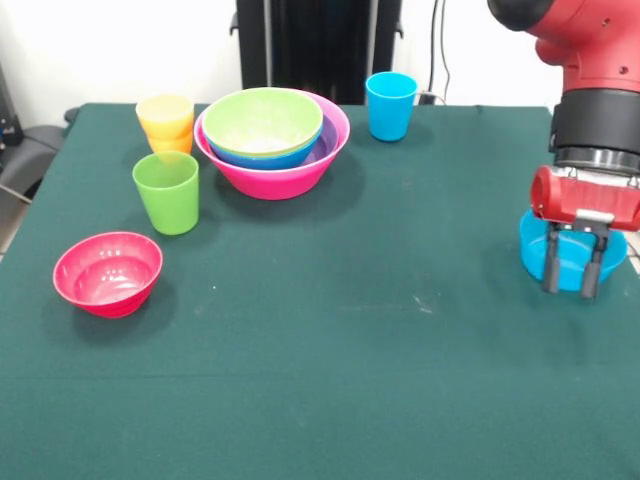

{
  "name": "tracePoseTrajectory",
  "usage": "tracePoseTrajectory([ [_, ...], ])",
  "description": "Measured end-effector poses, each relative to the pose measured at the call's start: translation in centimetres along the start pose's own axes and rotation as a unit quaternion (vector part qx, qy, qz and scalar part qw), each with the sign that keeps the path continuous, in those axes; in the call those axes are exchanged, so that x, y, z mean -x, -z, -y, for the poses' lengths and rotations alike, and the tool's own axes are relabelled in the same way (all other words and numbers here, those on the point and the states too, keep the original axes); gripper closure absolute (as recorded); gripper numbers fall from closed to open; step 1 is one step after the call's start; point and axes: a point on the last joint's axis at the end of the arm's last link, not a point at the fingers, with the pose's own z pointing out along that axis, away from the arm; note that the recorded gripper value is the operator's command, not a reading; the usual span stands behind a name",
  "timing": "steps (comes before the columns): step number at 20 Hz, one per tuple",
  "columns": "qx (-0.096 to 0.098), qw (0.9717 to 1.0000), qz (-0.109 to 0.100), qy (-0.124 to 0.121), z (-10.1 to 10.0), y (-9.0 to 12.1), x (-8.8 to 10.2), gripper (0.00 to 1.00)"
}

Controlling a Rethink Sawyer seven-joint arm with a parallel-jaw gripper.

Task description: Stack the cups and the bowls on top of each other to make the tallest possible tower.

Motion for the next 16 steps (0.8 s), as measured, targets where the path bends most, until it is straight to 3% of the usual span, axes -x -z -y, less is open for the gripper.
tracePoseTrajectory([
  [1,0.002,1.0,-0.006,-0.005,0.0,0.0,0.0,1.0],
  [2,0.006,0.9993,-0.028,-0.023,0.4,-0.2,0.3,1.0],
  [5,0.007,0.9966,-0.064,-0.052,1.6,-0.6,0.9,1.0],
  [6,0.002,0.9929,-0.095,-0.072,3.2,-0.9,1.6,1.0],
  [8,-0.003,0.9902,-0.113,-0.082,4.4,-0.9,2.1,1.0],
  [9,-0.009,0.987,-0.132,-0.092,5.8,-0.8,2.9,1.0],
  [12,-0.014,0.9843,-0.146,-0.099,7.2,-0.3,3.9,1.0],
  [16,-0.007,0.9839,-0.149,-0.1,7.4,0.6,5.3,1.0],
])
